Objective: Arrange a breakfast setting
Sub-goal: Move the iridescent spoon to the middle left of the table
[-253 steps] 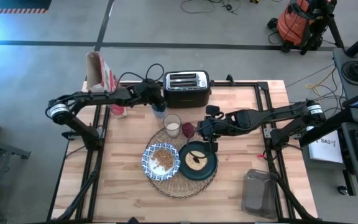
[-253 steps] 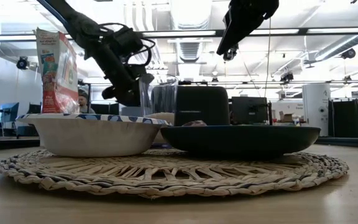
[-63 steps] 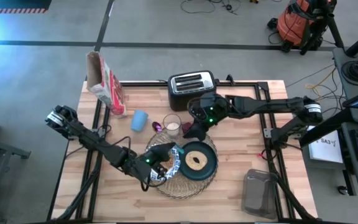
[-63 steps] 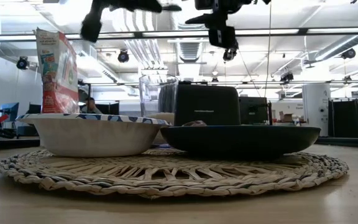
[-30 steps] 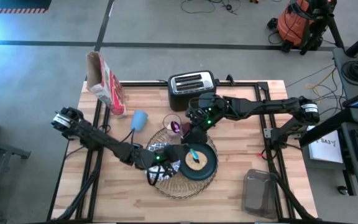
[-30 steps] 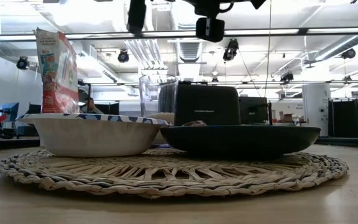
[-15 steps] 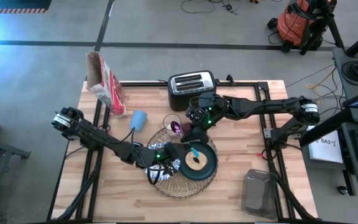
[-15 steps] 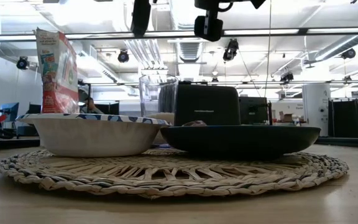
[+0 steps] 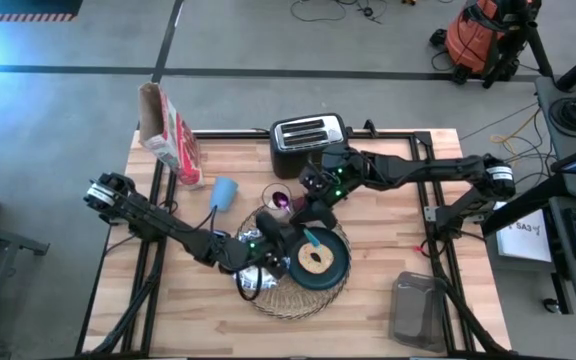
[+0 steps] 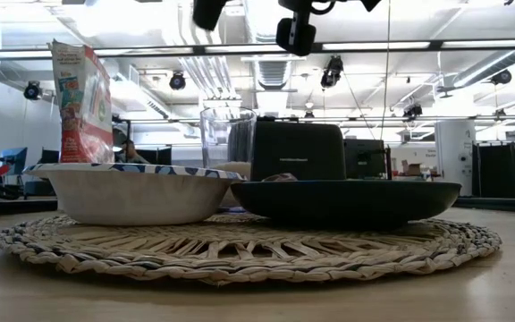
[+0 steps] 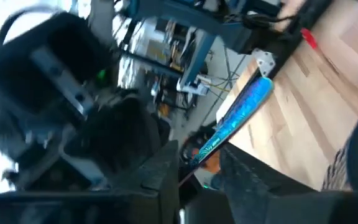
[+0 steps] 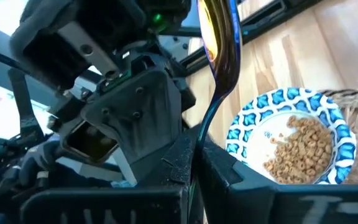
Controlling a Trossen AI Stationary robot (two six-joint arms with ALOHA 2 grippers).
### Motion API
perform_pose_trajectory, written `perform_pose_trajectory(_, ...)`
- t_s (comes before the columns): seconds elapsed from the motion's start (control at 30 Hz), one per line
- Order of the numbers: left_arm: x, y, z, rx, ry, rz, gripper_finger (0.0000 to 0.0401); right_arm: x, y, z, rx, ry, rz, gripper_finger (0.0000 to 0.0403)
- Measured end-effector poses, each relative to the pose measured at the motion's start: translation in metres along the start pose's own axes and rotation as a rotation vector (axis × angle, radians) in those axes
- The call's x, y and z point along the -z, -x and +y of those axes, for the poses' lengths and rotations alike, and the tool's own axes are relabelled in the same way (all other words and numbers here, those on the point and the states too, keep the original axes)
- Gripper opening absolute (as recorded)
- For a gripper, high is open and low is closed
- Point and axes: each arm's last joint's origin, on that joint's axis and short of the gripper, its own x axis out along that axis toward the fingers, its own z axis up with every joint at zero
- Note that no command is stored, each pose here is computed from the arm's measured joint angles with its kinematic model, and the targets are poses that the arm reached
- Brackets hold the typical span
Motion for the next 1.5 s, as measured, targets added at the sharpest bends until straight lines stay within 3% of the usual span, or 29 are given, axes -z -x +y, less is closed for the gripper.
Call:
perform_pose_trajectory(0.2,-0.005,0.000,0.008,-0.038,0.245,0.078,0.0139,-0.002,0.003,-0.002,0.012,-0.007,-0.016,0.0008)
perform_pose_trajectory(0.4,-0.005,0.004,0.007,-0.036,0.410,0.161,0.0145,0.002,0.002,-0.009,0.022,-0.009,0.024,0.0006)
perform_pose_trajectory(0.63,-0.001,0.007,0.004,-0.115,0.400,0.280,0.0145,-0.003,0.007,-0.012,0.051,0.064,-0.003,0.0007)
perform_pose_trajectory(0.83,-0.002,0.007,0.003,-0.143,0.547,0.279,0.0145,-0.008,0.016,-0.015,0.105,0.169,-0.045,0.0007)
perform_pose_trajectory(1.13,-0.003,0.007,0.008,-0.167,0.630,0.250,0.0145,-0.020,0.037,-0.026,0.243,0.272,-0.136,0.0008)
perform_pose_trajectory(1.3,-0.002,0.001,0.018,-0.241,0.879,0.209,0.0145,-0.028,0.040,-0.028,0.362,0.399,-0.219,0.0008)
perform_pose_trajectory(1.5,0.009,-0.009,0.022,-0.318,1.082,0.224,0.0145,-0.040,0.037,-0.009,0.297,0.596,-0.376,0.0008)
